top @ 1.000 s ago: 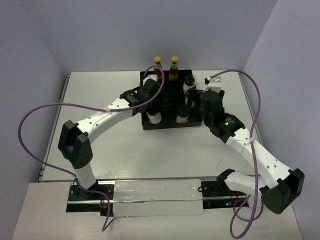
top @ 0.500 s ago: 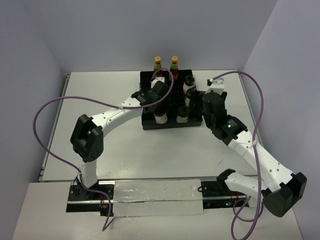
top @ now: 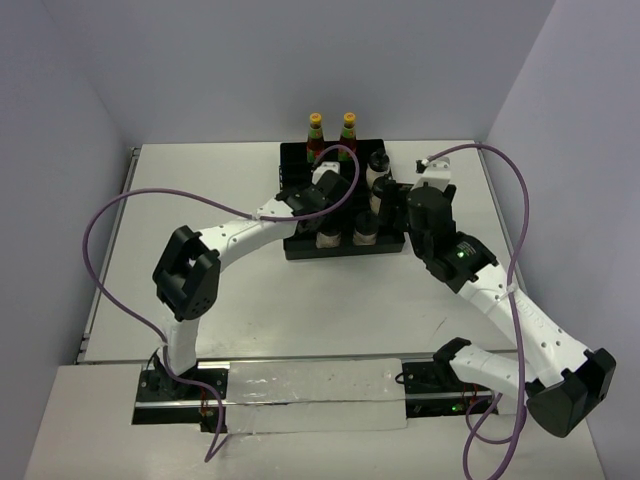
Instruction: Organize the condiment bottles
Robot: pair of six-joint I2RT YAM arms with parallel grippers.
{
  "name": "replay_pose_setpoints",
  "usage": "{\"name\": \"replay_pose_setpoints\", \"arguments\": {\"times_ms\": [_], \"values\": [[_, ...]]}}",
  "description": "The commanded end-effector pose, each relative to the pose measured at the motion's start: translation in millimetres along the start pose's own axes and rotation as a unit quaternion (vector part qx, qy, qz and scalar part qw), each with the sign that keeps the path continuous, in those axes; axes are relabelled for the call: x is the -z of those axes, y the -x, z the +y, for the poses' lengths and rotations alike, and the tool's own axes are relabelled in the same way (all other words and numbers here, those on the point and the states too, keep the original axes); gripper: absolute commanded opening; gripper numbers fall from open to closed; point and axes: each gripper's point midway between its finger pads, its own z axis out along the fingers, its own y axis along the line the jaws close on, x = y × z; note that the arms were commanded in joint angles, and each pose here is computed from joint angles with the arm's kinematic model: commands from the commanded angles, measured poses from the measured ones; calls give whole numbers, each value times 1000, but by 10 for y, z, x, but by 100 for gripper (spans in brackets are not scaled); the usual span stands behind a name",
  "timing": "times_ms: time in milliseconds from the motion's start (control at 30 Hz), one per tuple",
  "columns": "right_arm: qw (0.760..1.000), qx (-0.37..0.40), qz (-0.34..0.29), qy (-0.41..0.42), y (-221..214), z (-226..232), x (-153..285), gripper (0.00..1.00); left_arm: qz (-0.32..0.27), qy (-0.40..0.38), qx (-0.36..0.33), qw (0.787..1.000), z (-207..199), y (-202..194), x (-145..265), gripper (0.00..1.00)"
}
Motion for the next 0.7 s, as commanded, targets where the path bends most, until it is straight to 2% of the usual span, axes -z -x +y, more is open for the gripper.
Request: {"name": "replay_pose_setpoints", "arguments": {"times_ms": [0,200,367,567,667], "values": [[1000,-11,-17,-13,83,-90,63,100,-58,-40,17,997,-244,426,207,99],[999,-17,-23,-16,116,-123,104,100,-83,-39,19,996,-220,650,524,99],[999,-26,-24,-42,114,-220,126,100,-143,-47,38,988,-69,1056,1149,99],[996,-34,-15,-84,79,-351,139,100,-211,-5,67,975,491,1279,1849,99],[995,-33,-1,-90,13,-360,125,100,-227,20,89,969,823,1285,2021,99]]}}
